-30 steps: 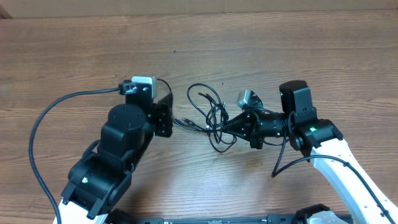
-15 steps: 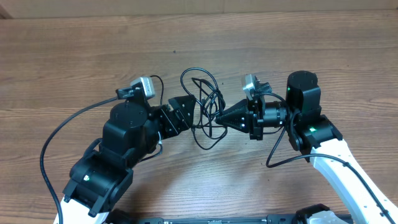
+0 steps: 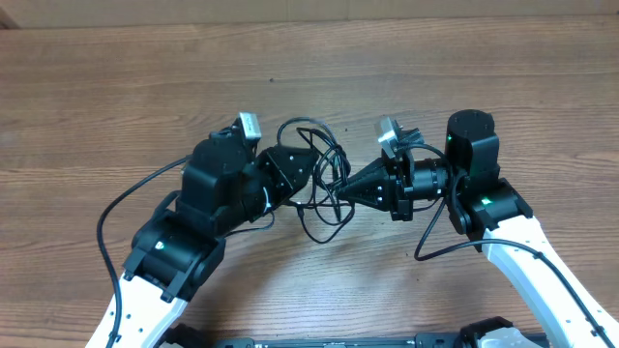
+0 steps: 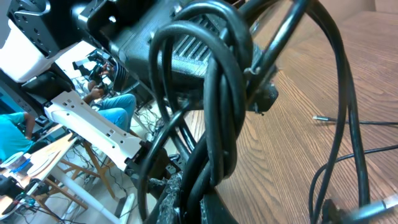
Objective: Untangle cables
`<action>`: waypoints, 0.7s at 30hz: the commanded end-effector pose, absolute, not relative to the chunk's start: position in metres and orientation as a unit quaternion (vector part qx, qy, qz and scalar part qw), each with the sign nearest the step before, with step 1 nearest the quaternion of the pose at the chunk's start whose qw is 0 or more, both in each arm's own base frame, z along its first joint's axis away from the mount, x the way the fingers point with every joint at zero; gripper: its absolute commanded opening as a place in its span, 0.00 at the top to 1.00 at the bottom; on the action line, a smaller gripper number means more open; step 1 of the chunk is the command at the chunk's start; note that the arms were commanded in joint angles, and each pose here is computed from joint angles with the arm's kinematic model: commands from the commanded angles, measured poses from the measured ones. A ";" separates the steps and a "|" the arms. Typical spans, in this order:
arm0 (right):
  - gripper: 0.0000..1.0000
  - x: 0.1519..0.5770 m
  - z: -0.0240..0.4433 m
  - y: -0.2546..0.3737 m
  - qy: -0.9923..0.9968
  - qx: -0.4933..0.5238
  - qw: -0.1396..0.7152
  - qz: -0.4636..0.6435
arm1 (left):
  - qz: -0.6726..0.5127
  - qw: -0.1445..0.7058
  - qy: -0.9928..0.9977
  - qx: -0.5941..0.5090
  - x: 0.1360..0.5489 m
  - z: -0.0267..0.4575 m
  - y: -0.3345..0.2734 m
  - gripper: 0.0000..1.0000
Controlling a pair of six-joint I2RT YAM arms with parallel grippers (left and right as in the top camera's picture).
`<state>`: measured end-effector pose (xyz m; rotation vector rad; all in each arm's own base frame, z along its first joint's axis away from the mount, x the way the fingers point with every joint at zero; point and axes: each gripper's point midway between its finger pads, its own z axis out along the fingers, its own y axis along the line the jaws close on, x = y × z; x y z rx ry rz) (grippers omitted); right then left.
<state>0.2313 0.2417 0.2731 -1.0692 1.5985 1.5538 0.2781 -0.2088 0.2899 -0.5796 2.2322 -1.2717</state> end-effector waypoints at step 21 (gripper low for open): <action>0.96 0.237 0.251 0.238 0.650 -0.396 0.328 0.560 | -0.476 0.313 0.790 -0.225 0.290 0.323 -0.162 0.96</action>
